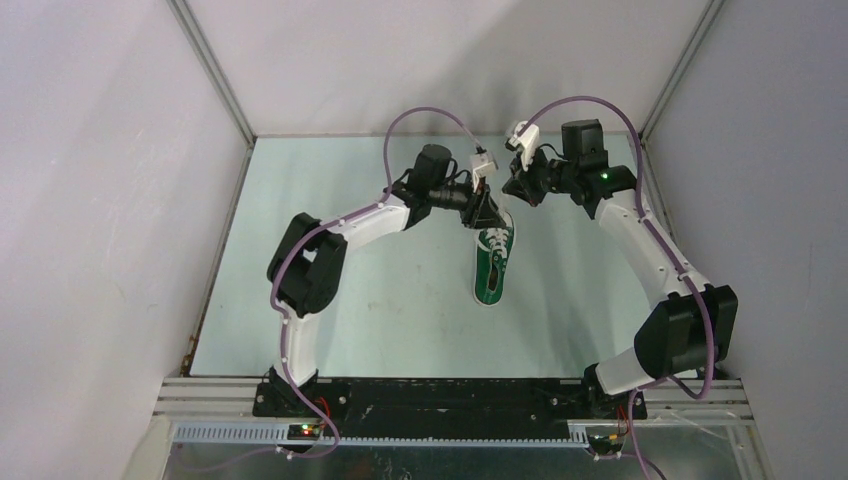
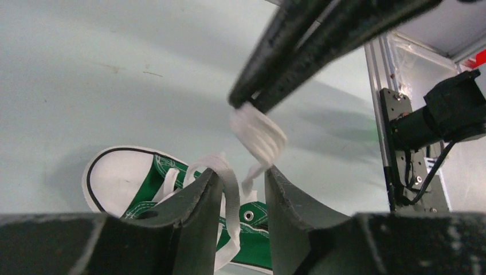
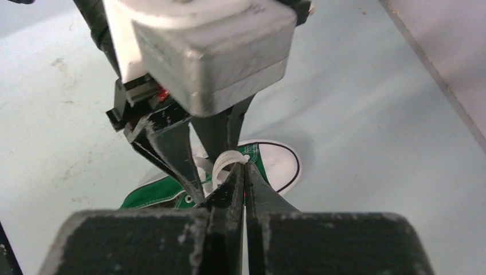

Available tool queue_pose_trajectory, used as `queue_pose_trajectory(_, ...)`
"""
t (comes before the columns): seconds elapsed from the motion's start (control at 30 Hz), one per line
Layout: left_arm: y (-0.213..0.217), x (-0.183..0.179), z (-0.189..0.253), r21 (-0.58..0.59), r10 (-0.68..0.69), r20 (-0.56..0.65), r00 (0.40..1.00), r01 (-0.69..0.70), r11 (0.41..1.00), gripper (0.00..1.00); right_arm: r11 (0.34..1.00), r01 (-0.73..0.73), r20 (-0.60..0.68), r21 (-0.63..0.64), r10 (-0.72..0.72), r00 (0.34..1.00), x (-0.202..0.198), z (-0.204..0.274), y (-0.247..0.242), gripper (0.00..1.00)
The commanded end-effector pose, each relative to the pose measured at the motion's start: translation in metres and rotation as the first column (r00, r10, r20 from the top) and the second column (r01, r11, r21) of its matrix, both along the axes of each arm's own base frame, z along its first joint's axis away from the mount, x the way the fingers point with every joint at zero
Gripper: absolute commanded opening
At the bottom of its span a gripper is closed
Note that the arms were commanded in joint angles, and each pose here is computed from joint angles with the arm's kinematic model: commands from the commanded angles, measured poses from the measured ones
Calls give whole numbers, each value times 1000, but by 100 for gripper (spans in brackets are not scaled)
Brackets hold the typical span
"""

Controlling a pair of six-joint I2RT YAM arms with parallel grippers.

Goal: Tie the shoes

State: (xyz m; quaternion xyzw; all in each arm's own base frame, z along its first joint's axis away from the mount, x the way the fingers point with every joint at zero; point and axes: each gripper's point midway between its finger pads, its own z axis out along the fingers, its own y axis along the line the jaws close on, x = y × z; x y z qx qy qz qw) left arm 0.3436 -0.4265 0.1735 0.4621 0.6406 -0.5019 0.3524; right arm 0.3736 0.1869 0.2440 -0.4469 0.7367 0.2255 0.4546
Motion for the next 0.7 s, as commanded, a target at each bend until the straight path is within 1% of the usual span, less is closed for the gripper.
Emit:
queue_pose_trajectory(0.0,-7,17,28,-94,89,-4,996,-89,992,41,999,-18,37,49,17,999,4,22,9,0)
queue_pose_trajectory(0.1,-9,18,30,-106,101,-36,994,-104,989,44,998,-17,28,55,16,999,4,22,10,0)
queue_pose_trajectory(0.17,-10,15,32,-117,80,-42,996,-85,989,41,998,-16,20,59,15,1000,4,21,11,0)
queue_pose_trajectory(0.2,-10,13,32,-120,66,-47,997,-71,990,35,998,-14,19,61,12,1000,5,21,11,0)
queue_pose_trajectory(0.23,-10,12,32,-121,62,-50,997,-68,990,33,998,-11,16,62,10,1000,5,20,11,0)
queue_pose_trajectory(0.27,-10,11,31,-120,56,-52,997,-62,991,27,998,-11,20,64,10,1000,6,21,11,0)
queue_pose_trajectory(0.33,-9,7,28,-113,30,-52,998,-36,993,20,998,-7,20,63,6,1000,9,20,11,0)
queue_pose_trajectory(0.4,-8,3,23,-99,11,-51,999,-16,995,16,998,0,19,64,-1,1000,12,19,11,0)
queue_pose_trajectory(0.5,-7,0,17,-84,-8,-56,998,3,996,11,998,-2,-20,69,3,1000,17,10,13,0)
queue_pose_trajectory(0.53,-6,0,16,-84,-13,-58,998,8,996,9,998,17,-46,61,-14,999,21,2,12,1)
queue_pose_trajectory(0.57,-6,-1,15,-84,-17,-61,998,12,996,8,998,39,-54,54,-36,998,25,0,8,6)
queue_pose_trajectory(0.6,-5,-1,14,-84,-21,-65,998,16,996,6,996,89,-70,26,-87,994,32,-9,1,16)
queue_pose_trajectory(0.63,-5,-1,13,-86,-21,-69,997,15,996,5,992,129,-73,15,-127,989,39,-11,-8,20)
queue_pose_trajectory(0.67,-4,0,13,-88,-18,-81,997,11,996,4,987,163,-91,8,-161,983,43,-15,-16,27)
